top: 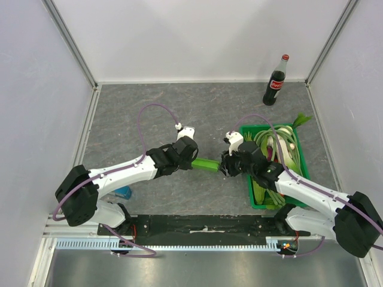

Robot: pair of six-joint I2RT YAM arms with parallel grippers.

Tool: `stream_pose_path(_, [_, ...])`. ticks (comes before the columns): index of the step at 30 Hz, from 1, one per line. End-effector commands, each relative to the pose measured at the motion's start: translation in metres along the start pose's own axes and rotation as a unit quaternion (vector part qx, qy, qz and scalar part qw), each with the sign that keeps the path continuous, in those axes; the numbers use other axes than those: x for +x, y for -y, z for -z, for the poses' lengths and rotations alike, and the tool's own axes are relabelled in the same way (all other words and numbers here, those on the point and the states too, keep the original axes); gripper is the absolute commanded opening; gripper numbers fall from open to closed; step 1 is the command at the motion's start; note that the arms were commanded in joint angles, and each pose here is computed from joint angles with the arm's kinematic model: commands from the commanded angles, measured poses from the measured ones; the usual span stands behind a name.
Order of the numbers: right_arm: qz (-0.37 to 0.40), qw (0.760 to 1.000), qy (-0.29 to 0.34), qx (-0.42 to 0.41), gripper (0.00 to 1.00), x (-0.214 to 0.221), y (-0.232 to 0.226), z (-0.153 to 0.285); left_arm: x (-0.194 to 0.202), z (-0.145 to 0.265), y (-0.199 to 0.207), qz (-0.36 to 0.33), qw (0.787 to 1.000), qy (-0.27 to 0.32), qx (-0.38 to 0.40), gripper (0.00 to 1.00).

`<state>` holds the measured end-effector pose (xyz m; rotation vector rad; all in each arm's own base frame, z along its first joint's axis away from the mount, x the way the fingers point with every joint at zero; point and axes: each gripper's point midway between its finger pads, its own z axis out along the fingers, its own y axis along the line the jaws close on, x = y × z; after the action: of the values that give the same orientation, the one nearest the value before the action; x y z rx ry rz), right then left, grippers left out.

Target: Fold the paper box

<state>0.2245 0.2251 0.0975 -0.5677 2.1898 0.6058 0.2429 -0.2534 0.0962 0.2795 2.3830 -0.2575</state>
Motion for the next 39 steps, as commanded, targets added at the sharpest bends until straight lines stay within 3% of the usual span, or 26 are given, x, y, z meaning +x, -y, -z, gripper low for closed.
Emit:
stream_pose_path(1, [0.015, 0.999, 0.050, 0.010, 0.43, -0.031, 0.000, 0.000, -0.002, 0.001, 0.008, 0.010, 1.000, -0.006, 0.007, 0.02])
stream_pose_path(5, [0.007, 0.999, 0.054, -0.007, 0.31, -0.035, -0.007, -0.003, -0.003, 0.000, 0.009, 0.009, 1.000, -0.008, 0.009, 0.02])
stream_pose_path(12, [0.004, 0.998, 0.061, 0.001, 0.35, -0.038, -0.004, -0.007, -0.004, 0.001, 0.009, 0.005, 1.000, -0.007, 0.009, 0.02])
stream_pose_path(18, [0.003, 0.998, 0.070, -0.007, 0.28, -0.040, -0.007, -0.011, -0.004, 0.001, 0.009, 0.004, 1.000, -0.006, 0.011, 0.02])
stream_pose_path(24, [-0.013, 0.997, 0.069, -0.019, 0.15, -0.044, -0.013, -0.008, -0.006, 0.002, 0.010, 0.002, 1.000, -0.003, 0.012, 0.02])
stream_pose_path(28, [-0.031, 0.997, 0.060, -0.022, 0.00, -0.045, -0.016, -0.008, -0.005, -0.001, 0.011, 0.000, 1.000, -0.006, 0.011, 0.02])
stream_pose_path(39, [-0.177, 0.982, -0.008, -0.064, 0.00, -0.046, -0.042, -0.006, -0.004, -0.002, 0.011, -0.001, 1.000, -0.008, 0.012, 0.02])
